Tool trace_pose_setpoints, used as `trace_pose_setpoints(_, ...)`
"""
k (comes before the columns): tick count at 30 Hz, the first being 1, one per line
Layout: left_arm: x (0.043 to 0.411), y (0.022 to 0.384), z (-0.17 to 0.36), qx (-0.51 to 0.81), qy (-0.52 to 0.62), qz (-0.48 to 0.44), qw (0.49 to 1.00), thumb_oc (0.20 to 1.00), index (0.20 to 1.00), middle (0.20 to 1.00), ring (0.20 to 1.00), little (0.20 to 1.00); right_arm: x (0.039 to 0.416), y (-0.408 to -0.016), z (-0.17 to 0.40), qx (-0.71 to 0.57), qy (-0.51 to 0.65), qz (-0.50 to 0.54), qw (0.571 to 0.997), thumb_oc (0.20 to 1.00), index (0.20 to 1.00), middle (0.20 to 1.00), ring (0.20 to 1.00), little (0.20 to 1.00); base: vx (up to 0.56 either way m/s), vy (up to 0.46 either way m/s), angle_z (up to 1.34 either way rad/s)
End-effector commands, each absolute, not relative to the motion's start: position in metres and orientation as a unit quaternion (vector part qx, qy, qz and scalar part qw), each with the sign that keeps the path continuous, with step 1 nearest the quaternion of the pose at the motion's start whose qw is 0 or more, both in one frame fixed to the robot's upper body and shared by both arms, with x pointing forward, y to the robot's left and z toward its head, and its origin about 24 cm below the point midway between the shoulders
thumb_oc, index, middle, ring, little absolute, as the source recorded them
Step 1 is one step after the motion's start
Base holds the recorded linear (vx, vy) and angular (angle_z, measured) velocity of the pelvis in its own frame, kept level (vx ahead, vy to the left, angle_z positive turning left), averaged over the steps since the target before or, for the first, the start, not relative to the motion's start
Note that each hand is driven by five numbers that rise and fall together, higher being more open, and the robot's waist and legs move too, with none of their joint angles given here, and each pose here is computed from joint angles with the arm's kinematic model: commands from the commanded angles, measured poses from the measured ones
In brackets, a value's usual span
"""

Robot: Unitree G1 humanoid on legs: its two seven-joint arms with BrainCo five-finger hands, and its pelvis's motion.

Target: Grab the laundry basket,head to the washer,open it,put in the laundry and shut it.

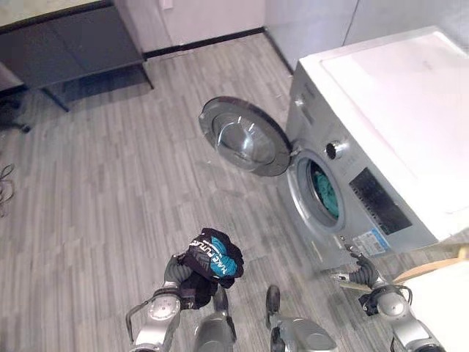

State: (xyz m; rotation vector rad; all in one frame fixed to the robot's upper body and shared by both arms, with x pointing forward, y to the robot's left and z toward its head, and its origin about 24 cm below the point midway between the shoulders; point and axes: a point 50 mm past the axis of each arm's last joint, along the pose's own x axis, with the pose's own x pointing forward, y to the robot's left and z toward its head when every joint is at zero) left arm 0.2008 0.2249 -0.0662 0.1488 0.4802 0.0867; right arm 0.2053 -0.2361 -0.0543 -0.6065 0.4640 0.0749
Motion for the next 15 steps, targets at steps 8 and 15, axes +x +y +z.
trace_pose_setpoints(8, 0.204, 0.235, -0.049, 0.097, 0.197, 0.042, 0.975, 0.2, 0.2, 0.2, 0.2, 0.2, 0.2, -0.243, -0.055, -0.292, 0.226, 0.013, 0.929, 1.0, 1.0, 1.0, 1.0, 1.0, 0.35, 0.299, -0.87)
trace_pose_setpoints(15, 0.213, 0.249, -0.036, 0.144, 0.175, 0.044, 0.973, 0.2, 0.2, 0.2, 0.2, 0.2, 0.218, -0.22, -0.05, -0.286, 0.2, 0.048, 0.936, 1.0, 1.0, 1.0, 1.0, 1.0, 0.16, 0.265, -1.13)
